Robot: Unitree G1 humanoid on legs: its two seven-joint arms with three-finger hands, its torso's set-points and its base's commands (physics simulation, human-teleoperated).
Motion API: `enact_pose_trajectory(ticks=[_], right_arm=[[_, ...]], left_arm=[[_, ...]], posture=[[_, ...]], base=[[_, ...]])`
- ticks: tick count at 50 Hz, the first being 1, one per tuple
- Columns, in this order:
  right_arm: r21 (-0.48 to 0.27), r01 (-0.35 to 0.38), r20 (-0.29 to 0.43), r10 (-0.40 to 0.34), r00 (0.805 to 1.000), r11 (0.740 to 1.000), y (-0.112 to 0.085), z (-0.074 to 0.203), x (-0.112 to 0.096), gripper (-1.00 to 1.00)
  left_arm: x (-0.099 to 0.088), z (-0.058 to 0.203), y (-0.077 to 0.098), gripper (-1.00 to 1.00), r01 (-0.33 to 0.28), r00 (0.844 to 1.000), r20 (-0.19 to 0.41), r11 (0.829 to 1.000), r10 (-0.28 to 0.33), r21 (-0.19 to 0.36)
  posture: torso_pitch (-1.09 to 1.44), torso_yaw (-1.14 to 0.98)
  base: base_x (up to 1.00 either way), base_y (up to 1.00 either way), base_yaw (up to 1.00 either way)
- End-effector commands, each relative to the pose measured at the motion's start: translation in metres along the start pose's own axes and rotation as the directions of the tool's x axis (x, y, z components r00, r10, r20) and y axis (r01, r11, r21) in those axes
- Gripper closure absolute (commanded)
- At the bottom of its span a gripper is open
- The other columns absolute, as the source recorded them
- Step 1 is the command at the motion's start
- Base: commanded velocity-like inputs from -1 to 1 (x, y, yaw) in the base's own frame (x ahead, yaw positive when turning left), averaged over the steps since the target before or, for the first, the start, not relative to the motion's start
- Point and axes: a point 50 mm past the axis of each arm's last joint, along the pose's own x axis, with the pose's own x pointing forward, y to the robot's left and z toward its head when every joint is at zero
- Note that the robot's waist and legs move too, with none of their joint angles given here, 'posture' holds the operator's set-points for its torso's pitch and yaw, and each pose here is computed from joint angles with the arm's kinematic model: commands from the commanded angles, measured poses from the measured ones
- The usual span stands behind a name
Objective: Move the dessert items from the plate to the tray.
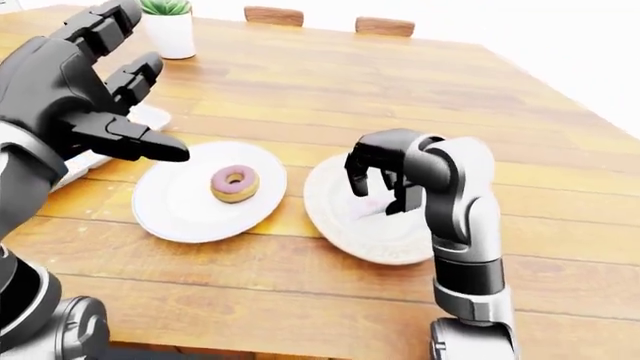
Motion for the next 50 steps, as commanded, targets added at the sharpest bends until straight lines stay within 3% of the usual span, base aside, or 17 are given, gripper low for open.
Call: enact_pose_trajectory(ticks=[1, 9, 15, 19, 23, 25, 27, 28, 29, 32, 38, 43, 50], right_arm=[[0.022, 0.034, 0.007, -0.034, 0.999, 0.999, -0.001, -0.001, -0.007, 0.64], [0.048, 0.099, -0.002, -0.099, 0.995, 0.994, -0.021, -0.007, -0.027, 0.69], [0.065, 0.145, -0.015, -0.144, 0.989, 0.987, -0.036, -0.014, -0.042, 0.69], [0.08, 0.176, -0.028, -0.174, 0.984, 0.981, -0.046, -0.019, -0.053, 0.71], [0.087, 0.191, -0.035, -0.189, 0.981, 0.978, -0.05, -0.022, -0.058, 0.71], [0.091, 0.197, -0.038, -0.194, 0.98, 0.976, -0.051, -0.023, -0.059, 0.71], [0.094, 0.2, -0.038, -0.197, 0.98, 0.975, -0.051, -0.024, -0.06, 0.71], [0.094, 0.202, -0.038, -0.199, 0.979, 0.975, -0.051, -0.024, -0.06, 0.72], [0.094, 0.202, -0.039, -0.2, 0.979, 0.975, -0.051, -0.024, -0.061, 0.73], [0.095, 0.206, -0.041, -0.203, 0.978, 0.974, -0.053, -0.024, -0.062, 0.72], [0.097, 0.206, -0.039, -0.203, 0.978, 0.974, -0.052, -0.024, -0.06, 0.73], [0.097, 0.203, -0.041, -0.2, 0.979, 0.974, -0.053, -0.025, -0.059, 0.74], [0.098, 0.202, -0.043, -0.198, 0.979, 0.975, -0.053, -0.024, -0.059, 0.73]], left_arm=[[-0.001, 0.014, 0.0, -1.0, -0.006, 0.998, 0.07, 1.0, 0.005, 0.015], [0.007, 0.017, -0.004, -1.0, 0.023, 0.999, 0.042, 0.998, -0.026, 0.06], [0.019, 0.018, -0.012, -1.0, 0.064, 0.998, 0.003, 0.984, -0.065, 0.166], [0.029, 0.017, -0.016, -1.0, 0.074, 0.997, -0.008, 0.953, -0.075, 0.292], [0.037, 0.016, -0.019, -1.0, 0.09, 0.996, -0.006, 0.923, -0.094, 0.375], [0.04, 0.017, -0.024, -1.0, 0.1, 0.993, 0.009, 0.878, -0.118, 0.468], [0.042, 0.012, -0.028, -1.0, 0.128, 0.989, -0.002, 0.852, -0.147, 0.507], [0.044, 0.01, -0.028, -1.0, 0.125, 0.988, 0.007, 0.826, -0.154, 0.549], [0.045, 0.008, -0.029, -1.0, 0.134, 0.987, -0.001, 0.823, -0.161, 0.552], [0.049, 0.001, -0.027, -1.0, 0.161, 0.984, -0.034, 0.782, -0.176, 0.602], [0.064, -0.007, -0.016, -1.0, 0.173, 0.985, -0.087, 0.771, -0.152, 0.613], [0.068, -0.02, -0.021, -1.0, 0.197, 0.98, -0.094, 0.761, -0.177, 0.618], [0.078, -0.045, -0.021, -1.0, 0.211, 0.977, -0.128, 0.733, -0.169, 0.647]], posture=[[0.0, 0.0], [0.0, 0.0], [0.0, 0.0], [0.0, 0.0], [0.0, 0.0], [0.0, 0.0], [0.0, 0.0], [0.0, 0.0], [0.0, 0.0], [0.0, 0.0], [0.0, 0.0], [0.0, 0.0], [0.0, 0.0]], base=[[0.0, 0.0, 0.0], [0.0, 0.0, 0.0], [0.0, 0.0, 0.0], [0.0, 0.0, 0.0], [0.0, 0.0, 0.0], [0.0, 0.0, 0.0], [0.0, 0.0, 0.0], [0.0, 0.0, 0.0], [0.0, 0.0, 0.0], [0.0, 0.0, 0.0], [0.0, 0.0, 0.0], [0.0, 0.0, 0.0], [0.0, 0.0, 0.0]])
